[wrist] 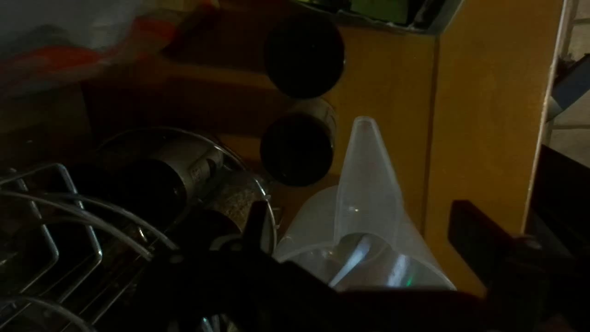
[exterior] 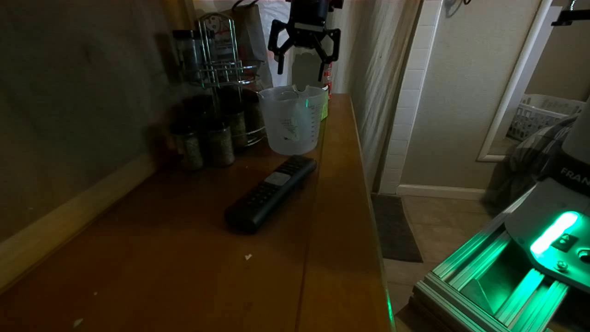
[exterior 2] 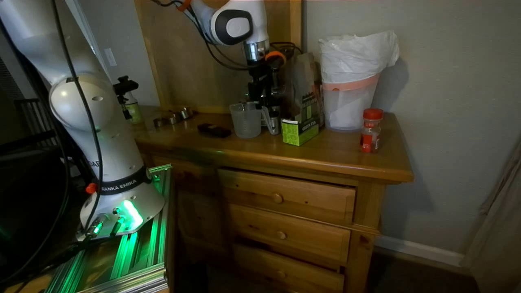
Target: Pick up the clear jar and move it to the left
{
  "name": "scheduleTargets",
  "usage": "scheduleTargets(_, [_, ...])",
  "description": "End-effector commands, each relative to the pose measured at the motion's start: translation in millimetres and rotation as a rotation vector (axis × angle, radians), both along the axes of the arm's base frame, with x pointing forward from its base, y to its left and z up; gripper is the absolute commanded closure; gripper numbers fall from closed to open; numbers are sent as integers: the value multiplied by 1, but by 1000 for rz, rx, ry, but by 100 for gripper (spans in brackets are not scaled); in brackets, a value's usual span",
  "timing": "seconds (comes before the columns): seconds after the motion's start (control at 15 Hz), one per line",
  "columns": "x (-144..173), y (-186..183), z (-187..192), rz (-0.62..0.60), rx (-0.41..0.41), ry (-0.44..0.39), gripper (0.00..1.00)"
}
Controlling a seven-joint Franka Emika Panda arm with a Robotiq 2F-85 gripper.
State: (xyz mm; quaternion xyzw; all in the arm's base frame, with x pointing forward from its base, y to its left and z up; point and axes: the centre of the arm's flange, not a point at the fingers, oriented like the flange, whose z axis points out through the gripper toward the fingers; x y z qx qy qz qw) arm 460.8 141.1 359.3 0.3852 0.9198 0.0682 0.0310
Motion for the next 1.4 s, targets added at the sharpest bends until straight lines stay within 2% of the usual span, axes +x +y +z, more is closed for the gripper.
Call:
scheduleTargets(0.0, [7, 5, -10, 37, 10, -27, 0])
scheduleTargets(0.2, [8, 8, -17, 40, 7, -26, 7])
scheduleTargets(0.27, [9, 8, -18, 41, 6, -25, 12])
scheduleTargets(0.4, [9, 8, -21, 43, 6, -19, 14])
scheduleTargets(0.53, [9, 9, -23, 49, 5, -12, 21])
scheduleTargets(0.6, [9, 9, -24, 52, 4, -9, 30])
scheduleTargets(0.67, [9, 9, -25, 54, 3, -7, 28])
scheduleTargets(0.73, [9, 9, -25, 57, 2, -3, 32])
scheduleTargets(1.0, [8, 9, -26, 78, -4, 13, 39])
scheduleTargets(1.2, [6, 8, -25, 109, -4, 29, 55])
scheduleTargets(1.27, [6, 8, -25, 124, -2, 36, 57])
scheduleTargets(1.33, [6, 8, -25, 138, -3, 45, 66])
